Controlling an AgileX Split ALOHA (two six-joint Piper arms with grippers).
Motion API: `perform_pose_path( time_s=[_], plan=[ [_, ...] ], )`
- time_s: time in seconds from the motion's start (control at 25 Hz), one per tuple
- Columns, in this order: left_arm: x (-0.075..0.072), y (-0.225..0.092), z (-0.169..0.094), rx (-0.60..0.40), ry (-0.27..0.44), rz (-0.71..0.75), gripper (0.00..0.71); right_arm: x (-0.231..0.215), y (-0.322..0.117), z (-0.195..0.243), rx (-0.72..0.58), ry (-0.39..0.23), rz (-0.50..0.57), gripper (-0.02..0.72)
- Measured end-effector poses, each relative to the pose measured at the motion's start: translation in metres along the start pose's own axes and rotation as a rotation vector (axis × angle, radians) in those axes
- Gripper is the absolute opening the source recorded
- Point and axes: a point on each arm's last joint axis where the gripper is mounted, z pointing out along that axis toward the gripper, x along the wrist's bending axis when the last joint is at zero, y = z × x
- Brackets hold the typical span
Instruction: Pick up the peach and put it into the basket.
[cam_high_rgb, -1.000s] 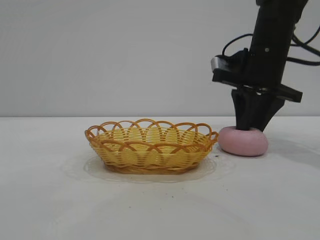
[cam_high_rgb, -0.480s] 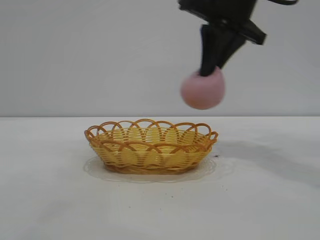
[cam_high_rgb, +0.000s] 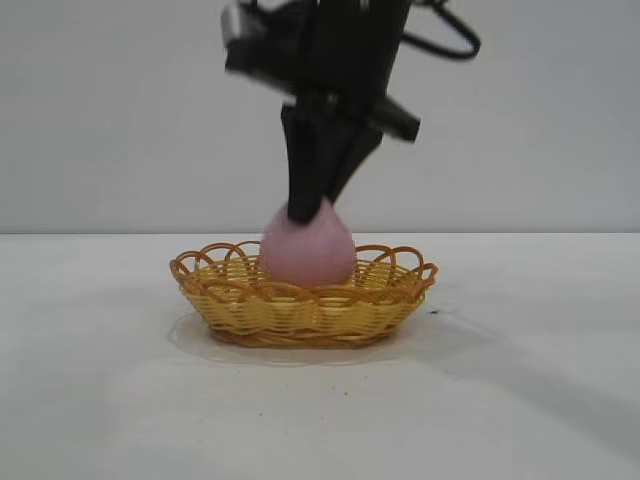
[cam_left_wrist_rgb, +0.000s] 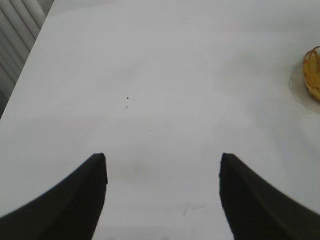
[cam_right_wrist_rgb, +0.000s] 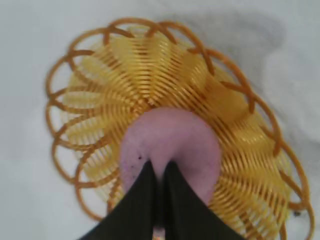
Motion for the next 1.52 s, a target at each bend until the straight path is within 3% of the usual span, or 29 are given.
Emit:
perform_pose_path(
  time_s=[0.08,0.12,0.16,0.2,0.36,0.52,0.56,0.64,1.0,1.16,1.28,1.52],
  plan=[
    [0.0,0.0,0.0,0.0,0.0,0.0,0.425,-0.001,0.0,0.005,0.007,0.001,0.003,0.0],
    [0.0,0.0,0.0,0.0,0.0,0.0,0.425,-0.002,0.0,0.005,0.005,0.0,0.003,0.057],
    [0.0,0.0,0.0,0.0,0.0,0.0,0.425,-0.001,0.001,0.004,0.001,-0.001,0.003,0.057],
    [0.0,0.0,0.0,0.0,0.0,0.0,0.425,-0.001,0.001,0.003,-0.002,-0.002,0.004,0.138],
    [0.0,0.0,0.0,0.0,-0.002,-0.001,0.425,0.001,0.001,-0.007,-0.019,-0.008,0.013,0.314],
    [0.0,0.0,0.0,0.0,-0.004,-0.002,0.425,0.007,0.003,-0.035,-0.103,-0.045,0.031,0.314],
    [0.0,0.0,0.0,0.0,-0.004,-0.002,0.425,0.006,0.003,-0.046,-0.144,-0.058,0.046,0.355],
    [0.0,0.0,0.0,0.0,-0.004,-0.002,0.425,-0.006,0.003,-0.067,-0.227,-0.081,0.105,0.34],
    [0.0,0.0,0.0,0.0,-0.004,0.0,0.425,-0.148,-0.054,-0.116,-0.326,-0.202,0.493,0.34],
    [0.0,0.0,0.0,0.0,-0.004,0.0,0.425,-0.195,-0.082,-0.118,-0.339,-0.229,0.647,0.34],
    [0.0,0.0,0.0,0.0,-0.004,0.0,0.425,-0.213,-0.093,-0.107,-0.309,-0.23,0.696,0.34],
    [0.0,0.0,0.0,0.0,-0.004,0.0,0.425,-0.211,-0.094,-0.11,-0.306,-0.235,0.695,0.34]
  ],
)
